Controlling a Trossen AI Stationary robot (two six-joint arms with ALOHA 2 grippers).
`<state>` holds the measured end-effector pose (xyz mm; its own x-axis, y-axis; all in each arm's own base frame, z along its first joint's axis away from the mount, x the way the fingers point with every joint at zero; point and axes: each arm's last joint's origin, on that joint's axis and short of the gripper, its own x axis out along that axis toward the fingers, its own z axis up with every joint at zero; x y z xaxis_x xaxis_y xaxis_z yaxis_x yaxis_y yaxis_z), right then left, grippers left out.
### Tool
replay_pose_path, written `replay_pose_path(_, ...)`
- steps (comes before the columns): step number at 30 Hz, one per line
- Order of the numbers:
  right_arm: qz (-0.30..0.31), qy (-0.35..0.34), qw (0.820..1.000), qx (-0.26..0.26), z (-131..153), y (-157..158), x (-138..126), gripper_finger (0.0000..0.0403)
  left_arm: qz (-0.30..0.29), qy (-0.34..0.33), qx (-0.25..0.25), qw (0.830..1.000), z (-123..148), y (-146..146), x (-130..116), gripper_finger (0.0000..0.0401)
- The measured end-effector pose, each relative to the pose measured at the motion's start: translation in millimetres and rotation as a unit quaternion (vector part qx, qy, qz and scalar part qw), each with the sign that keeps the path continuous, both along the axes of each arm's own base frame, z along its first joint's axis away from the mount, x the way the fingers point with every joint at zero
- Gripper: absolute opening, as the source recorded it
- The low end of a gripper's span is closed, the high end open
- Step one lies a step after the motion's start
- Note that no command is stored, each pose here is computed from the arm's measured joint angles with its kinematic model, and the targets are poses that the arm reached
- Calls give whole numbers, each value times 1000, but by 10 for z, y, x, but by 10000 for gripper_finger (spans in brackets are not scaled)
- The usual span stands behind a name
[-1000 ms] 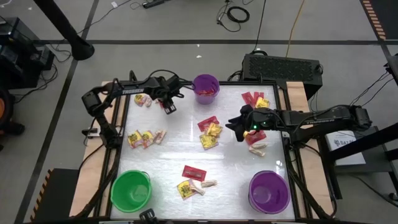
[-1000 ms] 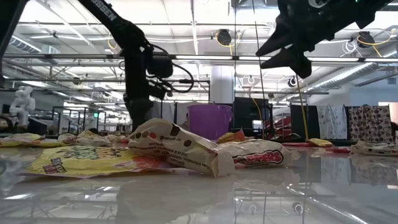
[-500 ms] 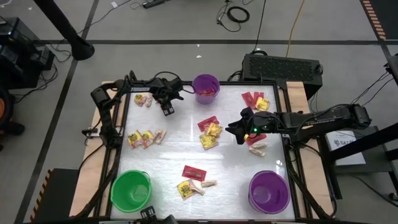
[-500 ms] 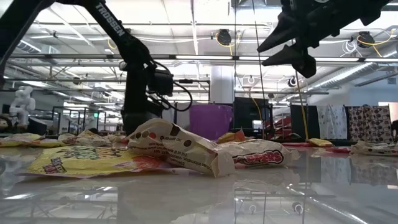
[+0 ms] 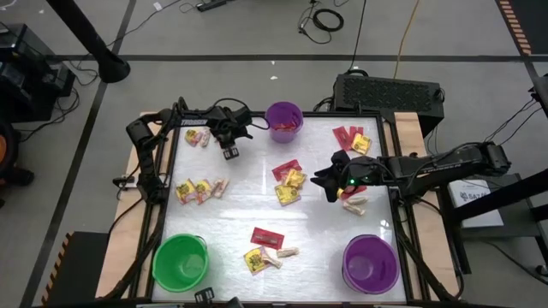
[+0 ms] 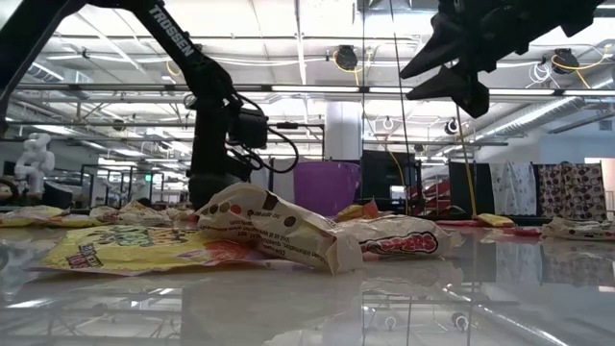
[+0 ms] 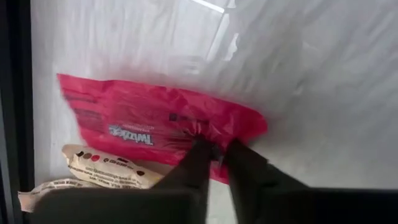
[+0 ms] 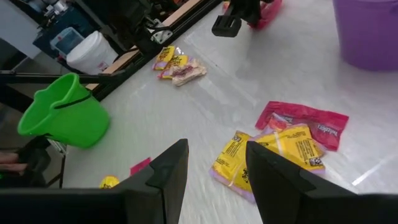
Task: Sort candy by brand, put in halloween buckets
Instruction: Put the red candy into the top purple bucket
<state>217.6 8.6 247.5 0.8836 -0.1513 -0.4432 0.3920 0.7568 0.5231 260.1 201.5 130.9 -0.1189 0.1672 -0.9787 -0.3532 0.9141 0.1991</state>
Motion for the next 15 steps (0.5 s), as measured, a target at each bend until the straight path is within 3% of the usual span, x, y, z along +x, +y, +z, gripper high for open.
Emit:
replay_pose_path(2, -2, 1, 1000, -6, 0, -3, 0, 155, 4, 3, -3, 1000, 16, 2, 5, 11)
replay_pose_path(8, -11, 2, 1000, -13, -1, -9, -2, 155, 5, -5, -23, 1000, 184, -59, 23, 7)
replay_pose_path(15, -13, 2, 1000, -6, -3, -9, -3, 155, 8, -93, -16, 995, 622, -179, 9, 3)
